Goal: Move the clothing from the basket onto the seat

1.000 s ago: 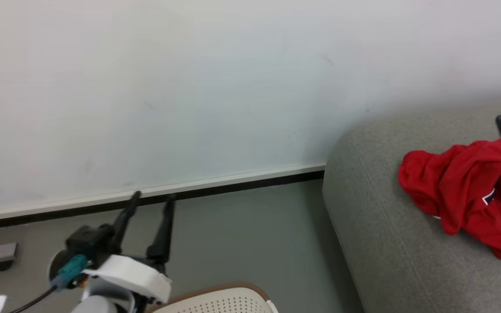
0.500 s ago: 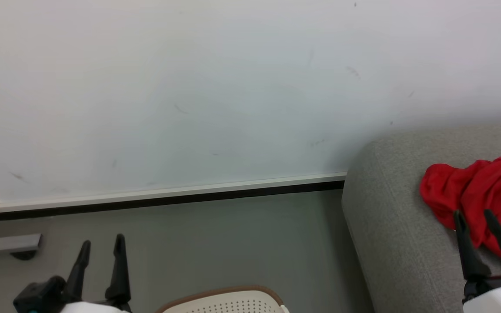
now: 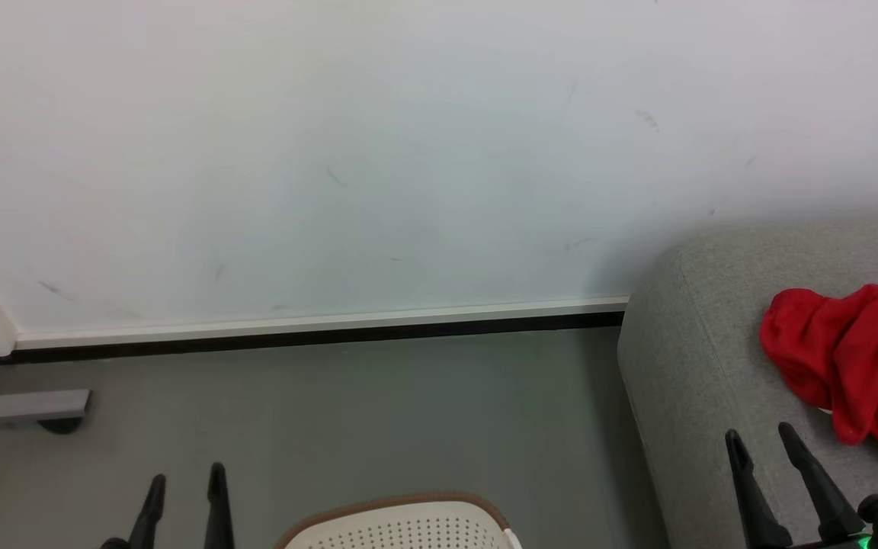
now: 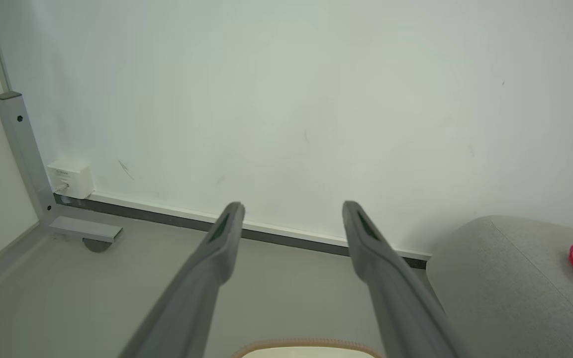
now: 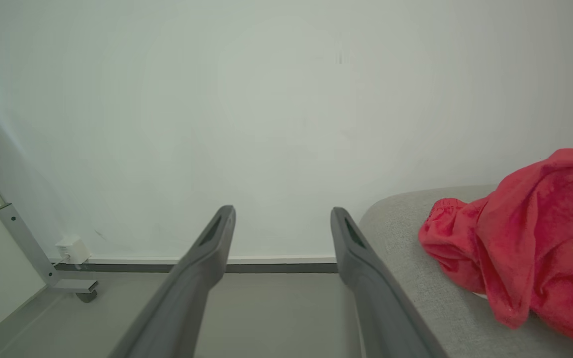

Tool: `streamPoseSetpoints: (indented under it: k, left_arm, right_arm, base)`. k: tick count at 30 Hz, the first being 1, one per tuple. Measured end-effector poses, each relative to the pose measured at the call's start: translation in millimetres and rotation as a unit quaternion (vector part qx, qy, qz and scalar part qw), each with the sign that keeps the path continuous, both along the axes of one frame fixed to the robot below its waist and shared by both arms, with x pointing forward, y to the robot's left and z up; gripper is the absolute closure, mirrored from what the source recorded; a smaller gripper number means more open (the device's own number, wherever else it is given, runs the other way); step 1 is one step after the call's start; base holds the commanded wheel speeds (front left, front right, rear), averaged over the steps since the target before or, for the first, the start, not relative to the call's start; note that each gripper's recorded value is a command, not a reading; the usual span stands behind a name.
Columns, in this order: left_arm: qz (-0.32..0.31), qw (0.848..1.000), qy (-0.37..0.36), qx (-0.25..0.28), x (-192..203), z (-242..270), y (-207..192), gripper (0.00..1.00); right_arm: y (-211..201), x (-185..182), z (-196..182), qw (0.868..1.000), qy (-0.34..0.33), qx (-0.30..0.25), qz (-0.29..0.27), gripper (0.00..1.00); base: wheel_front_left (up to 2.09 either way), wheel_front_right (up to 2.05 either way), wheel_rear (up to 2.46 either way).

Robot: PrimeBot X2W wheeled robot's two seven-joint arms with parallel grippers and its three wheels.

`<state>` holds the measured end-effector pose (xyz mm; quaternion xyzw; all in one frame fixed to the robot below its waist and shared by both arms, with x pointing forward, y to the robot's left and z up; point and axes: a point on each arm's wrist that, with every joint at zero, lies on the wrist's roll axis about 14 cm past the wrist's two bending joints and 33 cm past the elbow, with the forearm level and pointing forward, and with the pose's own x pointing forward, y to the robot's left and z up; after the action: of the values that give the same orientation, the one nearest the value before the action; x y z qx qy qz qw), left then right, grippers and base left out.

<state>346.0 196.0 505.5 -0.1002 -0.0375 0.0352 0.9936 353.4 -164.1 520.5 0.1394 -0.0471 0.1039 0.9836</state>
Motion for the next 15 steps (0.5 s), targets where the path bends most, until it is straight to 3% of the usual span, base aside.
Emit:
streamPoseSetpoints:
  k: [15]
  left_arm:
    - [-0.009, 1.000, 0.004, 0.012, -0.6, -6.3, -2.0, 0.00]
  right_arm:
    - [5.5, 3.2, 0.4, 1.000, 0.000, 0.001, 0.004, 0.00]
  base:
    - [0.00, 0.00, 0.00]
